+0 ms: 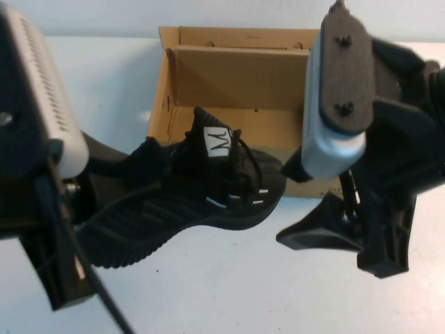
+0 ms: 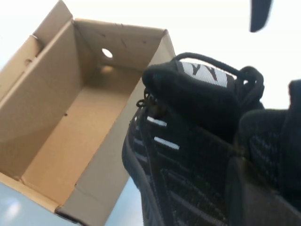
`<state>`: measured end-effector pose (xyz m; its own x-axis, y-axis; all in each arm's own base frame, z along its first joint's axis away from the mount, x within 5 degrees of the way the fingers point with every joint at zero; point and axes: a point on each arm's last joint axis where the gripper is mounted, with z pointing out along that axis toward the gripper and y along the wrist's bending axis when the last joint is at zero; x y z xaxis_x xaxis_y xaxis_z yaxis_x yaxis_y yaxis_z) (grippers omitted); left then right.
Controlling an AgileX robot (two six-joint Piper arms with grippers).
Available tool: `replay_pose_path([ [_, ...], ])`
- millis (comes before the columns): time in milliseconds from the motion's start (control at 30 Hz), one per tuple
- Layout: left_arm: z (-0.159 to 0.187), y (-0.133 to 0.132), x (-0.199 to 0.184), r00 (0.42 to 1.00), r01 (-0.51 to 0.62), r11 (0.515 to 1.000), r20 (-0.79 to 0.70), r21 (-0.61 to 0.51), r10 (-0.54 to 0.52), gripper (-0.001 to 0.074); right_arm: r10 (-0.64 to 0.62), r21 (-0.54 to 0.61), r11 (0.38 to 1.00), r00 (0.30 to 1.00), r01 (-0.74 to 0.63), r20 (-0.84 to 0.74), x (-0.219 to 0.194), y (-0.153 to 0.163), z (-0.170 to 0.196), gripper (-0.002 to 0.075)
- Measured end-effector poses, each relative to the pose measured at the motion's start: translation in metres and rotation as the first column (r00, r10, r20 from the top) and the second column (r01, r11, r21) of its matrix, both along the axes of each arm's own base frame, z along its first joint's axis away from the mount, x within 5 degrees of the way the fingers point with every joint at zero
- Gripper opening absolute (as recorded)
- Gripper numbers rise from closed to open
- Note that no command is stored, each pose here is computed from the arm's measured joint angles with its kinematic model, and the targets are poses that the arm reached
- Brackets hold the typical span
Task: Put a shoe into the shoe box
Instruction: Place the shoe in the shoe box
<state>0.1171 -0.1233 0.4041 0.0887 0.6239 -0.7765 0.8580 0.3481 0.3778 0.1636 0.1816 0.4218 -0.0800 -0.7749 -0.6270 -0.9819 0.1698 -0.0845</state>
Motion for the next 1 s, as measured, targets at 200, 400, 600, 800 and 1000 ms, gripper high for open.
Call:
replay_pose_path([
  [200,-0.017,-0.014,0.025,0.99,0.088,0.996,-0.109,0.003,-0.087,0.0045,-0.014,-0.034,0.999,1.0,0.013,-0.022,0.002,-0.001,-0.011,0.0484],
  [400,-0.03,-0.004,0.055,0.966,0.128,0.99,-0.216,-0.066,-0.139,0.0045,-0.029,-0.067,0.997,0.999,0.03,0.015,0.003,-0.005,-0.011,0.0484],
  [600,-0.025,0.024,0.065,0.969,0.107,0.986,-0.209,-0.127,-0.132,0.0044,-0.069,-0.041,0.997,0.996,0.072,0.052,0.008,-0.004,-0.009,0.0484],
  [800,-0.026,0.028,0.061,0.958,0.165,0.98,-0.218,-0.11,-0.186,0.0044,-0.089,-0.007,0.996,0.993,0.09,0.081,0.016,0.002,-0.01,0.0507],
  [1000,-0.023,0.026,0.06,0.958,0.189,0.973,-0.192,-0.136,-0.213,0.0043,-0.078,-0.002,0.997,0.997,0.078,0.017,0.027,0.017,-0.024,0.0589],
])
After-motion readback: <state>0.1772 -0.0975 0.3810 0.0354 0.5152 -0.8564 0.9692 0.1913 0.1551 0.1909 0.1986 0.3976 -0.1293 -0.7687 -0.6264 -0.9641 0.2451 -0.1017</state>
